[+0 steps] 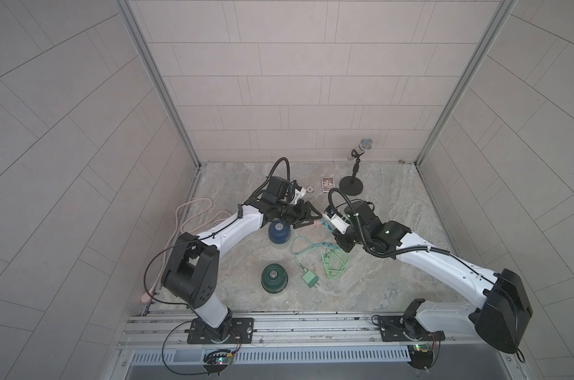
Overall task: Charge the cordless meat grinders
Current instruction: Place the charging cable at the center of the board.
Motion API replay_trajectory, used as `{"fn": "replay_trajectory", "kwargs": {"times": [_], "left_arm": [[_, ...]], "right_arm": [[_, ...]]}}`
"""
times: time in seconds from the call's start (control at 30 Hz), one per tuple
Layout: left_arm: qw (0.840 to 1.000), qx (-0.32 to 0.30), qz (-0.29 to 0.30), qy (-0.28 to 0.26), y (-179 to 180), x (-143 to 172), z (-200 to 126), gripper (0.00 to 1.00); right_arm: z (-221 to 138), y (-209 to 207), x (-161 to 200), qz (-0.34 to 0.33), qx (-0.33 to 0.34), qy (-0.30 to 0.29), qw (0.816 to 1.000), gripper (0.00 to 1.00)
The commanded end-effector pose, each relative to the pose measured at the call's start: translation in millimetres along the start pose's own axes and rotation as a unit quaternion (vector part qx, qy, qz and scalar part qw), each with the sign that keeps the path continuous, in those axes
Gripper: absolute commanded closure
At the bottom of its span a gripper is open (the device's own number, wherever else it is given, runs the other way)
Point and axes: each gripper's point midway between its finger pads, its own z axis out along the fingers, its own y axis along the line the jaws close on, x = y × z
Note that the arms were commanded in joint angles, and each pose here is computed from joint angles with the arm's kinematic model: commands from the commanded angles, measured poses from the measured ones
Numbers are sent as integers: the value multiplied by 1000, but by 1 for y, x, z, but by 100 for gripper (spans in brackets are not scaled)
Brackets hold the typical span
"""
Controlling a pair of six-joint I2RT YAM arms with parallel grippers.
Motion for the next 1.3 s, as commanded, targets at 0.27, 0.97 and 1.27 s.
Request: {"fn": "replay_trajectory", "kwargs": {"times": [0.27, 0.97, 1.27], "left_arm": [[1000, 8, 12, -11, -3, -12, 9, 51], [1000, 0, 17, -11, -2, -6, -1, 50], [999, -16, 4, -31, 12, -12, -25, 50]], "right_arm": [[-7, -5, -8, 8, 18, -9, 1000, 91], [22, 40, 37, 17, -117, 83, 990, 89], [20, 54, 61, 53, -161, 144, 975, 54]]}}
